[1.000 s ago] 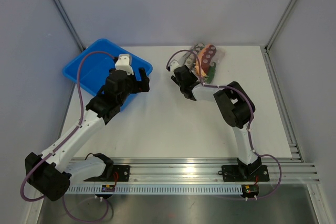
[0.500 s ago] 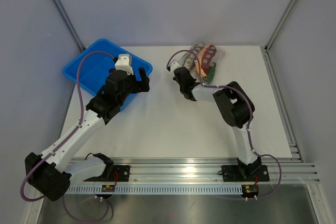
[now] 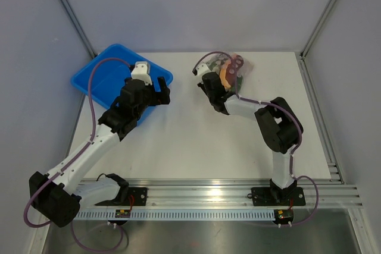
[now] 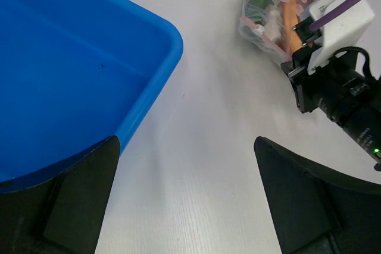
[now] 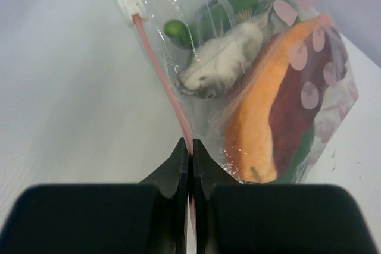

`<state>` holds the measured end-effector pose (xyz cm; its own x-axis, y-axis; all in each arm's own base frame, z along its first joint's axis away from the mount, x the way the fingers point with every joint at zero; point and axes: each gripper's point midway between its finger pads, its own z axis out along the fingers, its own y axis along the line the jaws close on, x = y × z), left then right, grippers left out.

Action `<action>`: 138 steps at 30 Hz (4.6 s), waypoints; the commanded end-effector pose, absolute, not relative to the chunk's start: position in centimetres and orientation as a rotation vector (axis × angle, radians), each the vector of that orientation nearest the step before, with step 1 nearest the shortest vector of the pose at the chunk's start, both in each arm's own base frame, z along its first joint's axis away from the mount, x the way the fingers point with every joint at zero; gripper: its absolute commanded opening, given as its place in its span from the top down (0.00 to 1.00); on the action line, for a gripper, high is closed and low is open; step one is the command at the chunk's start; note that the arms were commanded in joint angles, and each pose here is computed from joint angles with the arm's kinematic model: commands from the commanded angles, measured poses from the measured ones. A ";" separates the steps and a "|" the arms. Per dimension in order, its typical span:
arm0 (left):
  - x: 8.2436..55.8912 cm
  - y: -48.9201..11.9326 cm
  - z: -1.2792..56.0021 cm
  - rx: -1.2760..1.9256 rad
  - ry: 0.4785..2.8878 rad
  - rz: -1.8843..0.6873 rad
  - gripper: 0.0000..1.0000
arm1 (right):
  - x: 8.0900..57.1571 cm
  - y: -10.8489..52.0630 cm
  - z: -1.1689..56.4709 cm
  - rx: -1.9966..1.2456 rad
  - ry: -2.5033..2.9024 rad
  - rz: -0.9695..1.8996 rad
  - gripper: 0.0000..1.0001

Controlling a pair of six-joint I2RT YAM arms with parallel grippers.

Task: Open the zip-top bag and remove the fake food
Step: Pick up the zipper food storage bag at the center of the board.

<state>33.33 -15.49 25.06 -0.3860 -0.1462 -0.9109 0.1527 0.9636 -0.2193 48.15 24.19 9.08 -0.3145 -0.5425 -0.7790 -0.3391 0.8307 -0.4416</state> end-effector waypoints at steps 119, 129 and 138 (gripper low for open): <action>25.2 -27.5 31.1 0.739 1.109 -1.020 1.00 | 24.9 28.2 29.0 -0.611 1.721 0.923 0.91; 25.0 -27.5 31.1 0.745 1.117 -1.027 1.00 | 24.9 28.1 30.3 -0.632 1.626 0.903 0.49; 25.1 -27.6 31.0 0.751 1.143 -1.029 1.00 | 24.1 30.0 31.4 -0.797 1.495 0.960 0.43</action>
